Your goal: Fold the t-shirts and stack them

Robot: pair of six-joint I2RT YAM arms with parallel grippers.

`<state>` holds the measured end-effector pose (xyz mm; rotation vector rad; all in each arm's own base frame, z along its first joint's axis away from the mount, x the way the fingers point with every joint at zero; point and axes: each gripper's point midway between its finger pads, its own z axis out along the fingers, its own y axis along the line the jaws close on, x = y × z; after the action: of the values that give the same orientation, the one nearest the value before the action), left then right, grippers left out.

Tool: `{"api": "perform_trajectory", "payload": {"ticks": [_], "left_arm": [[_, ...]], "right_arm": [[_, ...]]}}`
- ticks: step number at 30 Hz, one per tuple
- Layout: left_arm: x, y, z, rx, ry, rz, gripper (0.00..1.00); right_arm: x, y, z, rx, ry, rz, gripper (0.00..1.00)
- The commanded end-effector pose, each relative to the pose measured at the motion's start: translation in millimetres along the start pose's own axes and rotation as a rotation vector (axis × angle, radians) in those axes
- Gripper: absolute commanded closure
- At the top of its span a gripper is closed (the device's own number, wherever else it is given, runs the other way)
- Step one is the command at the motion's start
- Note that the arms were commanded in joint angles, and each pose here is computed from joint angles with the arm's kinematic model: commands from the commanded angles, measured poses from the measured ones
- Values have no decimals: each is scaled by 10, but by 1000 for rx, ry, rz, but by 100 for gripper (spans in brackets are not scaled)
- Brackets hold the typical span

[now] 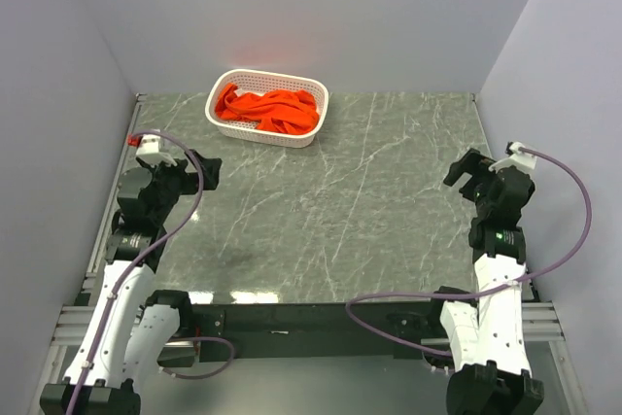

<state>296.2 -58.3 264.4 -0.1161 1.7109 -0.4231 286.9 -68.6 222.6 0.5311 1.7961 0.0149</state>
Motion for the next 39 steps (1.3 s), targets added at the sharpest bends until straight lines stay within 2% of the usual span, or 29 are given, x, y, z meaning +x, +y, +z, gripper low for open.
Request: {"api": "perform_trajectory", "payload": {"ticks": [1,2,3,4,6,7,8,9,11,13,14,15,16,17,18,19,20,21,22,23,24,25,26,27,28,30,31,33,39], "left_arm": [[-71,-149,57,91,-19,16,0],[-59,-217,63,128,-10,6,0],[-18,-232,103,141,11,-6,0],[1,-267,121,161,24,-16,1],[97,-346,196,209,84,-57,1],[119,-369,223,222,103,-70,1],[35,-422,272,245,89,-77,0],[122,-440,353,268,131,-92,1],[9,-453,511,260,119,-125,0],[198,-399,810,214,218,-188,1],[3,-479,948,216,201,-201,2],[217,-411,1185,173,276,-234,3],[51,-534,1339,167,262,-235,5],[83,-548,1469,135,287,-262,5],[323,-448,1716,61,347,-278,6],[85,-613,1904,62,307,-270,7],[162,-457,2032,-62,325,-285,8],[437,-333,2268,-131,380,-294,8],[205,-419,2453,-129,334,-305,7],[267,-357,2558,-182,348,-344,7],[572,-254,2729,-227,413,-364,7],[309,-270,2893,-249,349,-375,7],[338,-237,2984,-283,353,-405,7],[683,-55,3055,-378,424,-407,6],[481,-105,3166,-376,380,-425,6],[677,-14,3271,-436,404,-471,6],[648,-22,3323,-430,389,-486,7],[732,-34,3369,-427,394,-529,1],[1180,26,3541,-422,457,-563,1]], "right_arm": [[-224,316,-85,-183,-52,-124,0],[-98,649,-210,-405,-9,-197,0],[-7,801,-298,-526,7,-266,0],[95,937,-403,-673,-7,-428,0],[416,1129,-634,-899,72,-495,0],[512,1154,-649,-928,103,-491,0],[572,1144,-633,-932,124,-473,0],[662,1128,-647,-944,157,-459,0],[688,1060,-623,-919,178,-511,0],[705,1038,-608,-903,204,-498,0],[726,1043,-611,-912,211,-494,0],[720,1057,-623,-921,211,-491,0],[715,1068,-627,-926,214,-482,0],[710,1073,-627,-927,213,-480,0],[710,1064,-615,-921,210,-480,0],[706,1061,-612,-916,208,-479,0],[713,1050,-605,-906,211,-478,0],[720,1040,-603,-902,214,-477,0],[721,1039,-607,-902,212,-478,0],[729,1043,-611,-904,215,-476,0],[713,1045,-611,-901,210,-475,0],[719,1042,-610,-899,210,-474,0],[712,1039,-604,-896,208,-474,0],[719,1031,-596,-890,210,-475,0],[716,1028,-594,-887,210,-476,0],[713,1019,-578,-879,213,-472,0],[721,1022,-578,-881,215,-470,0],[718,1020,-573,-879,219,-465,0],[719,1018,-563,-875,226,-460,0]]}}
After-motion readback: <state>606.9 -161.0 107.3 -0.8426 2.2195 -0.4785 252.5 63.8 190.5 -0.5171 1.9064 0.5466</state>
